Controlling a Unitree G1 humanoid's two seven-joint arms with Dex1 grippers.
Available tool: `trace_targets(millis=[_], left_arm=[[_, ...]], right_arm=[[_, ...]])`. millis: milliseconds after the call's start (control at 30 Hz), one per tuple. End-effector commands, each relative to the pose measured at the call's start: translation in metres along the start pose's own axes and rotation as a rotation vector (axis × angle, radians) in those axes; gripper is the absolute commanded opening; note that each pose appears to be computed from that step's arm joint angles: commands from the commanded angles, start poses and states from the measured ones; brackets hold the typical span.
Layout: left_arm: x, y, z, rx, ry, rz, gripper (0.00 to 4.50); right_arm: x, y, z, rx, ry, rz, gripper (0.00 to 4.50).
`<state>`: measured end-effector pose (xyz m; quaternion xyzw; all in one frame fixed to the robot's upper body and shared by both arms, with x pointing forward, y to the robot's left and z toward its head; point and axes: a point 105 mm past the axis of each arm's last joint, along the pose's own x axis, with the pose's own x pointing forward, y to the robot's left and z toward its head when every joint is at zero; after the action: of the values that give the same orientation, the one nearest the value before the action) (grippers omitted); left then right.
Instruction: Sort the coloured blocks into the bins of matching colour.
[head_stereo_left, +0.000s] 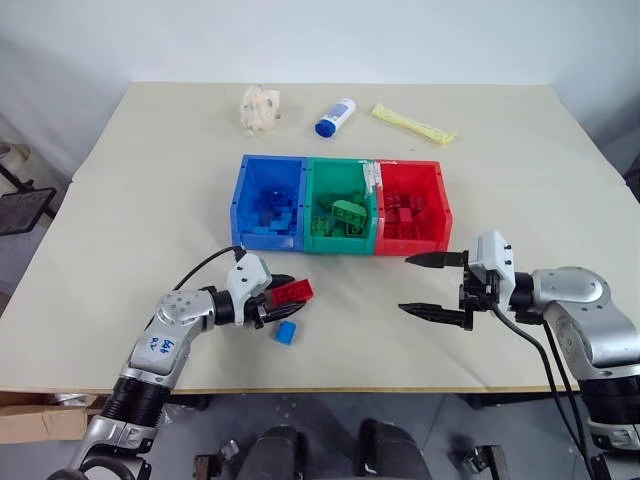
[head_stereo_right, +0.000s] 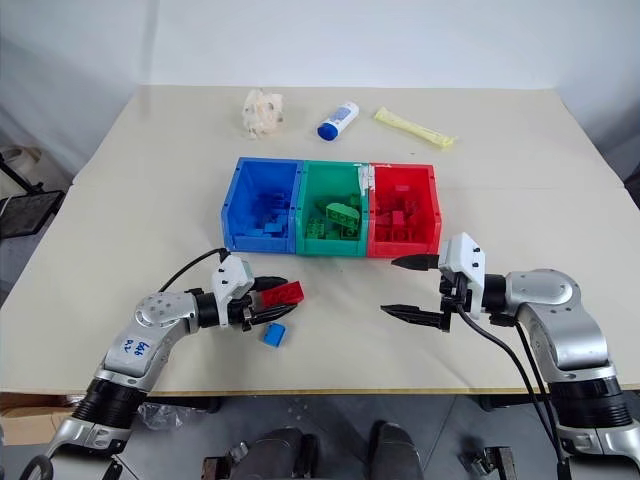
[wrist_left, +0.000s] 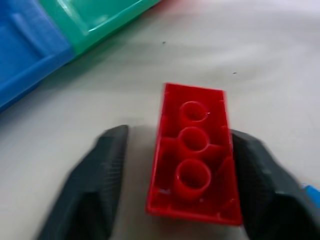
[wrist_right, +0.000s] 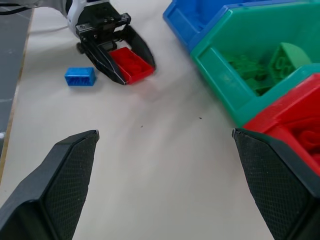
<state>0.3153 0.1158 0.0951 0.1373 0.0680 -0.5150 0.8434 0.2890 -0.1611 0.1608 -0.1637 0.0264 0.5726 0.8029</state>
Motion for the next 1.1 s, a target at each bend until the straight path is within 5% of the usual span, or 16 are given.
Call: trace_targets(millis=[33, 567, 1100], left_arm=[[0.002, -0.004, 0.003, 0.016, -0.006, -0.031, 1.68], [0.049, -0.024, 0.089, 0.058, -0.232, -0.101, 1.51], [0.161, -0.014, 0.168, 0.135, -0.394, -0.037, 1.51]], right_arm=[[-0.008, -0.003, 0.012, -0.039, -0.021, -0.031, 4.50], [-0.040, -0.006, 0.017, -0.017, -0.053, -0.166, 4.50], [-0.051, 0.016, 0.011, 0.008, -0.047, -0.290, 4.50]])
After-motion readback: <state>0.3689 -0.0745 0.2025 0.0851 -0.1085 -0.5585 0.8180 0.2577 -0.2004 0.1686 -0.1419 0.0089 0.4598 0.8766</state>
